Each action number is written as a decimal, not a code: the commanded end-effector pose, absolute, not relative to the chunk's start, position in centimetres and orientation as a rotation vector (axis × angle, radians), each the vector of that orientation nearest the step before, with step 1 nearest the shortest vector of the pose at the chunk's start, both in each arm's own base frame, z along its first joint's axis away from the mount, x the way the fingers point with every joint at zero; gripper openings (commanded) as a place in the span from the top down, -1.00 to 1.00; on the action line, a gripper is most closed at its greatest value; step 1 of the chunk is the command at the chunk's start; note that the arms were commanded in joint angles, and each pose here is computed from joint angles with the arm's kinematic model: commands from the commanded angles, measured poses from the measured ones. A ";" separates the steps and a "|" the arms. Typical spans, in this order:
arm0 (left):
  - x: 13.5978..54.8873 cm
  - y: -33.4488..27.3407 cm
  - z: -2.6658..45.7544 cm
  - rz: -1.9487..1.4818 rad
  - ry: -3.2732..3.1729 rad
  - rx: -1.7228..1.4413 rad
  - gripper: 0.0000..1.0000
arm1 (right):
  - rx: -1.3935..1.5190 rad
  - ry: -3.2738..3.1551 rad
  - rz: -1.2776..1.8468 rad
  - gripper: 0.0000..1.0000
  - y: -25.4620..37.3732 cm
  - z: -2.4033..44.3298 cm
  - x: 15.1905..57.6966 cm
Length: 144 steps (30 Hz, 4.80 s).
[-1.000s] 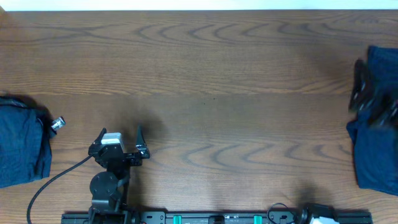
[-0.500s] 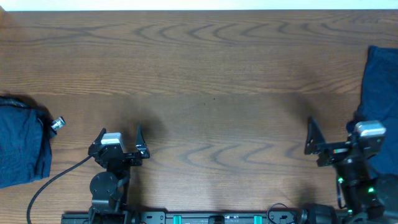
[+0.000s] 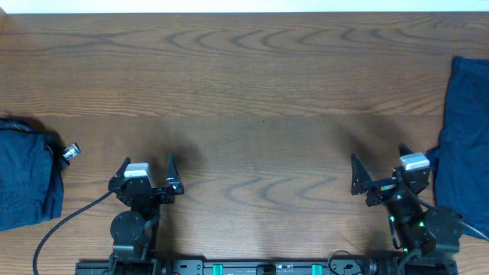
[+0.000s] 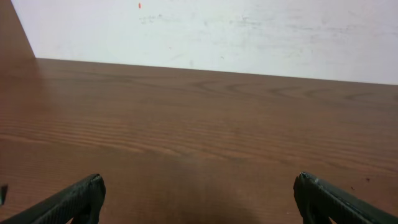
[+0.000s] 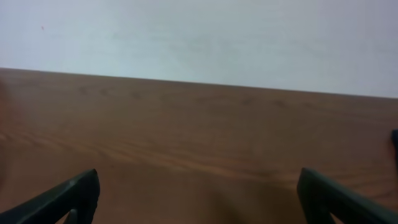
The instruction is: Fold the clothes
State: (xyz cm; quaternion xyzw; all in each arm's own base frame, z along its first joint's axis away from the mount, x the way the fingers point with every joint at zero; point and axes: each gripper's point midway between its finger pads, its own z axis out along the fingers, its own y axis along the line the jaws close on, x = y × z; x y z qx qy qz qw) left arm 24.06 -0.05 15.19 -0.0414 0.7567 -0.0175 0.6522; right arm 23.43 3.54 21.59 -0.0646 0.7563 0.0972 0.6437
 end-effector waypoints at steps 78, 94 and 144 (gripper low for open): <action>24.1 0.3 13.6 -0.023 1.751 -0.113 -0.96 | -0.177 1.696 0.025 -0.98 1.9 15.5 24.0; 24.1 0.3 13.6 -0.023 1.751 -0.113 -0.96 | -0.177 1.696 0.025 -0.98 1.9 15.5 24.0; 24.1 0.3 13.6 -0.023 1.751 -0.113 -0.96 | -0.177 1.696 0.025 -0.99 1.9 15.5 24.0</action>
